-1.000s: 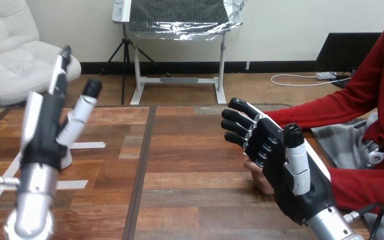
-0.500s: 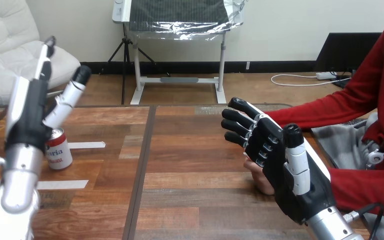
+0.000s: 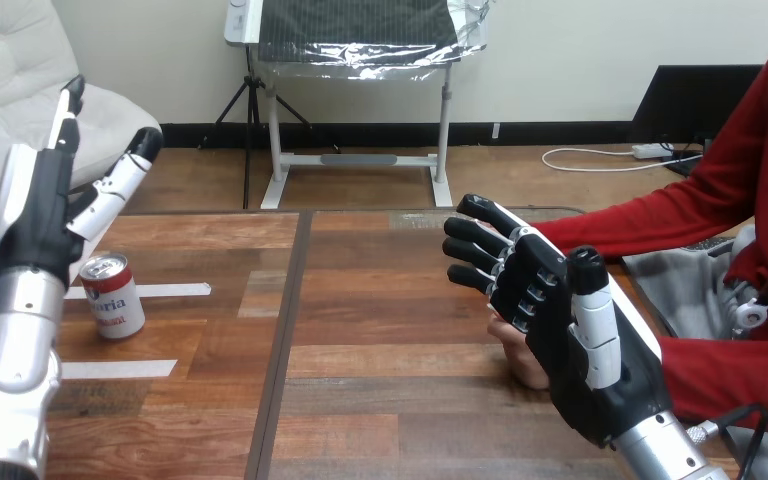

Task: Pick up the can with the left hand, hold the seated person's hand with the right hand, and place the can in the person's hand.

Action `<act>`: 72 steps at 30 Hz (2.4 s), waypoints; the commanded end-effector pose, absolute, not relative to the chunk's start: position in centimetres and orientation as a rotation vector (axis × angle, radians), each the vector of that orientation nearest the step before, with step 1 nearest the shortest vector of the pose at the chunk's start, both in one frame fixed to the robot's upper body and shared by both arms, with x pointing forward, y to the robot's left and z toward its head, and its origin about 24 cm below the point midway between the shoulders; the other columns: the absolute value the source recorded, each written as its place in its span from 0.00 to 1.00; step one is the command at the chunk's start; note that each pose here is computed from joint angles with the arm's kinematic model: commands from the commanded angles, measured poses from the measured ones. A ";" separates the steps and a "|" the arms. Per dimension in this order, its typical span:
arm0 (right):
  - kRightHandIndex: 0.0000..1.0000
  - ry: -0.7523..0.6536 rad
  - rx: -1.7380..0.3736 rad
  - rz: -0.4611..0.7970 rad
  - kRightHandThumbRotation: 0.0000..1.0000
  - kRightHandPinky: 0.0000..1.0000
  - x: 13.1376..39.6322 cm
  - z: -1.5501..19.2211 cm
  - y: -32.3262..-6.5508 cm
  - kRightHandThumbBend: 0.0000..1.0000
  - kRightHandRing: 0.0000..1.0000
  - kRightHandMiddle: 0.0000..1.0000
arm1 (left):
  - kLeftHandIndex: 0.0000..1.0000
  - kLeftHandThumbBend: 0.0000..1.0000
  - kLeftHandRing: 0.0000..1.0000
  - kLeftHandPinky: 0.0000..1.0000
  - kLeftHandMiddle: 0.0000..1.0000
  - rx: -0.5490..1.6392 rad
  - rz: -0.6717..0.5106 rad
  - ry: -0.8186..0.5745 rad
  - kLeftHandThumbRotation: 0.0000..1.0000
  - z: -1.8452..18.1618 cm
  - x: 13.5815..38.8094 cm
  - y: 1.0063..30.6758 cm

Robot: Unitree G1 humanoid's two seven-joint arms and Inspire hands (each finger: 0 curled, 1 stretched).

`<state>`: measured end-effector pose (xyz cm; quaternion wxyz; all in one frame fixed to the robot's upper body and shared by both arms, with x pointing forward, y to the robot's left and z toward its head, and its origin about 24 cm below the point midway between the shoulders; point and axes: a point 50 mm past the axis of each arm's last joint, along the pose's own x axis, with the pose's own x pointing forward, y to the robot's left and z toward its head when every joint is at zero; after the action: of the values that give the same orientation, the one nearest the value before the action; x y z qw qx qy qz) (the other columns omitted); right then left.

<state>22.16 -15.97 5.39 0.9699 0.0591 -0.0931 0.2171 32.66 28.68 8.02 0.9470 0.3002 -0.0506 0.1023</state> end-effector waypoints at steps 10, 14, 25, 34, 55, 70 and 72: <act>0.90 -0.307 0.101 0.447 1.00 0.86 23.6 7.6 -15.9 0.87 0.88 0.88 | 1.00 0.60 1.00 1.00 1.00 0.640 0.239 -0.100 0.65 10.6 35.2 29.3; 0.90 -0.312 0.096 0.443 1.00 0.86 23.6 7.6 -15.9 0.87 0.88 0.88 | 1.00 0.60 1.00 1.00 1.00 0.651 0.249 -0.066 0.63 10.5 35.5 29.5; 0.90 -0.316 0.097 0.445 1.00 0.86 23.7 7.7 -15.9 0.89 0.87 0.87 | 1.00 0.61 1.00 1.00 1.00 0.657 0.258 0.001 0.57 10.6 36.2 29.7; 0.90 -0.316 0.100 0.450 1.00 0.85 23.6 7.8 -15.9 0.90 0.87 0.86 | 1.00 0.62 1.00 1.00 1.00 0.691 0.263 0.087 0.54 10.6 36.6 29.9; 0.90 -0.326 0.091 0.457 1.00 0.84 23.4 8.0 -15.8 0.91 0.87 0.86 | 1.00 0.64 1.00 1.00 1.00 0.757 0.266 0.223 0.49 9.9 37.1 29.5; 0.90 -0.332 0.089 0.464 1.00 0.83 23.2 8.1 -15.8 0.91 0.86 0.86 | 1.00 0.68 1.00 1.00 1.00 0.772 0.263 0.263 0.51 9.3 37.1 29.3; 0.90 -0.334 0.089 0.466 1.00 0.83 23.2 8.1 -15.8 0.91 0.86 0.86 | 1.00 0.69 1.00 1.00 1.00 0.779 0.261 0.271 0.51 9.2 37.1 29.2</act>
<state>22.42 -15.91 5.92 0.9666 0.0539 -0.1108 0.2249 35.28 29.93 6.05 0.9060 0.3690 0.1725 0.1151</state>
